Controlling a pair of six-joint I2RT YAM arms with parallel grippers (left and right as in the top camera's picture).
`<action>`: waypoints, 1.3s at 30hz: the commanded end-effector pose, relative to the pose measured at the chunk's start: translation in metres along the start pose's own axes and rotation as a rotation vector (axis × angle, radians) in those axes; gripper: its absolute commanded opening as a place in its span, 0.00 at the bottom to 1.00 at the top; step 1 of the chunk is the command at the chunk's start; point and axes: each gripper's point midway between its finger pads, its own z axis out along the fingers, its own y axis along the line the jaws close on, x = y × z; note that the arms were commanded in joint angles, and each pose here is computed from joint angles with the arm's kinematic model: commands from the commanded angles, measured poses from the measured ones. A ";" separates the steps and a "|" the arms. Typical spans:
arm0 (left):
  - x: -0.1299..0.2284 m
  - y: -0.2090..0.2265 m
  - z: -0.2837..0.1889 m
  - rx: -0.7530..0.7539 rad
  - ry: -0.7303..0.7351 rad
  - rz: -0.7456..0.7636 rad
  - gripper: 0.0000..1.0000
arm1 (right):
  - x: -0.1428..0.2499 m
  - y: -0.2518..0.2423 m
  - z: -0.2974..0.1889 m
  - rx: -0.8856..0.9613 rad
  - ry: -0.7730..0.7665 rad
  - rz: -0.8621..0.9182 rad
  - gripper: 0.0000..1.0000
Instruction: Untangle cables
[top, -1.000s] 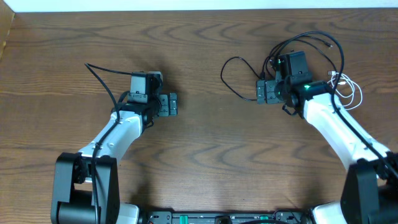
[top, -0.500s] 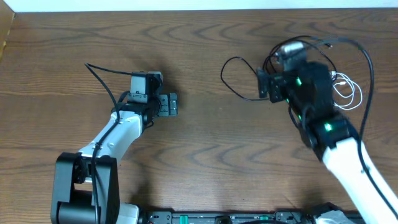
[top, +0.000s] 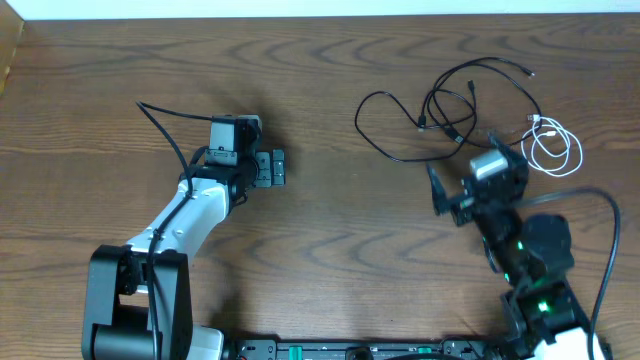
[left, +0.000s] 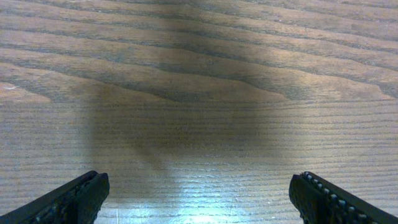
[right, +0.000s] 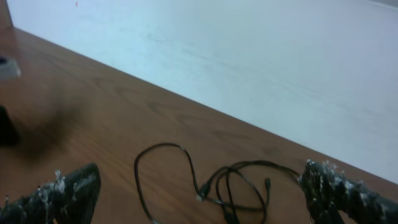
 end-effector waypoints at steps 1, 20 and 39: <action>0.004 0.003 0.001 -0.014 0.008 0.006 0.98 | 0.011 -0.003 -0.014 0.018 -0.032 -0.033 0.99; 0.004 0.003 0.001 -0.014 0.008 0.006 0.98 | 0.054 -0.038 -0.059 0.179 -0.144 0.070 0.99; 0.004 0.003 0.001 -0.014 0.008 0.006 0.98 | 0.094 -0.056 -0.072 0.321 0.005 0.124 0.99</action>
